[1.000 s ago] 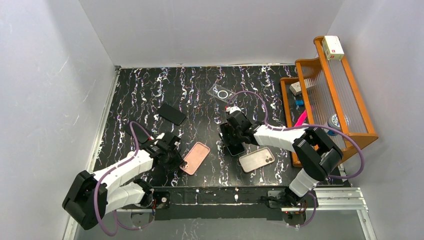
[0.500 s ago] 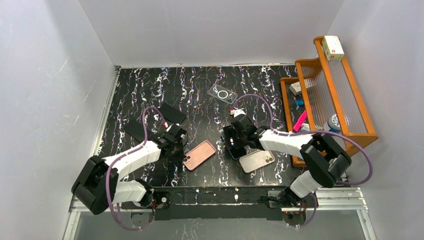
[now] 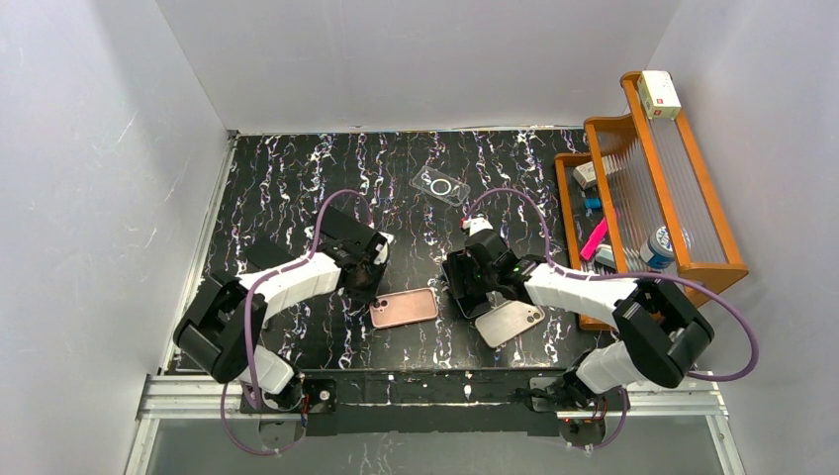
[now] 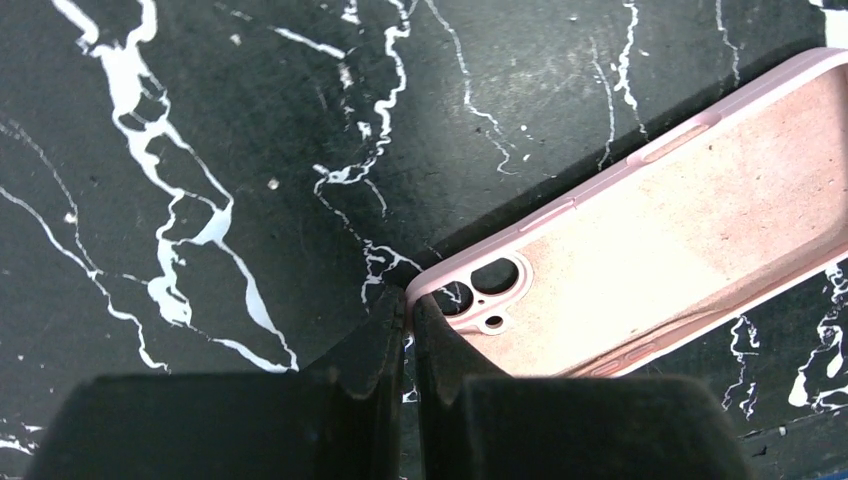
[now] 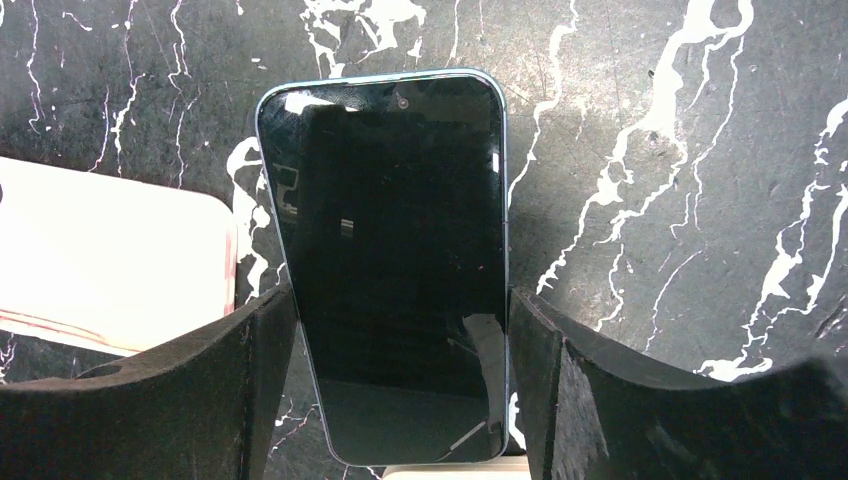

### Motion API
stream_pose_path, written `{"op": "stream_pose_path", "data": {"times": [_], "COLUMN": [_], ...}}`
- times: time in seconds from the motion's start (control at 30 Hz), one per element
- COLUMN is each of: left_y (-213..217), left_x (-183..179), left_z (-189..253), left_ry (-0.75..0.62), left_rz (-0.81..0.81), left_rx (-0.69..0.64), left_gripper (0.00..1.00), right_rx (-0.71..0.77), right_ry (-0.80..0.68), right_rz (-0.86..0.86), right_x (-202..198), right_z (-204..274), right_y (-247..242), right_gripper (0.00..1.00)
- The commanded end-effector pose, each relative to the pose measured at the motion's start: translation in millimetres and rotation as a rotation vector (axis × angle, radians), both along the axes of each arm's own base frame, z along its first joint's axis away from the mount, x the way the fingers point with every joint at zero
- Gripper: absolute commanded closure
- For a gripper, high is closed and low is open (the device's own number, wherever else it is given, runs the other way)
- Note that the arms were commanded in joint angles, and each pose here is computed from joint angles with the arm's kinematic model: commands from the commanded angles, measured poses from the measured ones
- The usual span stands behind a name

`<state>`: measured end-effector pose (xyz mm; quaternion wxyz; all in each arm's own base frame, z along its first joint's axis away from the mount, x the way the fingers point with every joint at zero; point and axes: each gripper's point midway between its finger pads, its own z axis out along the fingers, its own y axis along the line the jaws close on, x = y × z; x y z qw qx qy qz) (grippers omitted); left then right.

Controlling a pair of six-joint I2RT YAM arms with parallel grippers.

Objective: Put the phone into the phone case

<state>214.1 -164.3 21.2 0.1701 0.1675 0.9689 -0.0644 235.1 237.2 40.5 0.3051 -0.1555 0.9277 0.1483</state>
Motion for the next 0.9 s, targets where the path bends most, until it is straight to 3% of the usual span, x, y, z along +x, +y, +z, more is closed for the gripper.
{"op": "stream_pose_path", "data": {"times": [0.0, 0.17, 0.23, 0.3, 0.43, 0.6, 0.7, 0.87], "left_y": [-14, -15, -3, -7, -9, 15, 33, 45], "left_x": [6, 11, 20, 23, 31, 41, 45, 37], "left_z": [13, 20, 26, 38, 70, 98, 112, 107], "left_ry": [-0.019, -0.049, -0.076, -0.097, -0.15, -0.102, -0.083, -0.055], "left_rz": [-0.124, -0.136, -0.035, 0.009, 0.125, 0.338, 0.451, 0.487], "left_rx": [-0.04, -0.043, 0.012, -0.027, -0.171, -0.444, -0.603, -0.6], "left_gripper": [1.0, 0.97, 0.86, 0.67, 0.45, 0.31, 0.06, 0.02], "right_rx": [0.065, 0.118, 0.147, 0.173, 0.211, 0.28, 0.308, 0.313], "right_ry": [-0.066, -0.097, -0.108, -0.129, -0.168, -0.237, -0.292, -0.397], "right_rz": [0.014, 0.077, 0.115, 0.134, 0.199, 0.326, 0.425, 0.606], "right_x": [6, 4, 1, 1, -2, -8, -12, -18], "right_z": [21, 34, 39, 46, 57, 80, 95, 111], "right_y": [9, 18, 24, 28, 36, 54, 68, 92], "right_gripper": [0.41, 0.42, 0.43, 0.43, 0.43, 0.43, 0.43, 0.43]}}
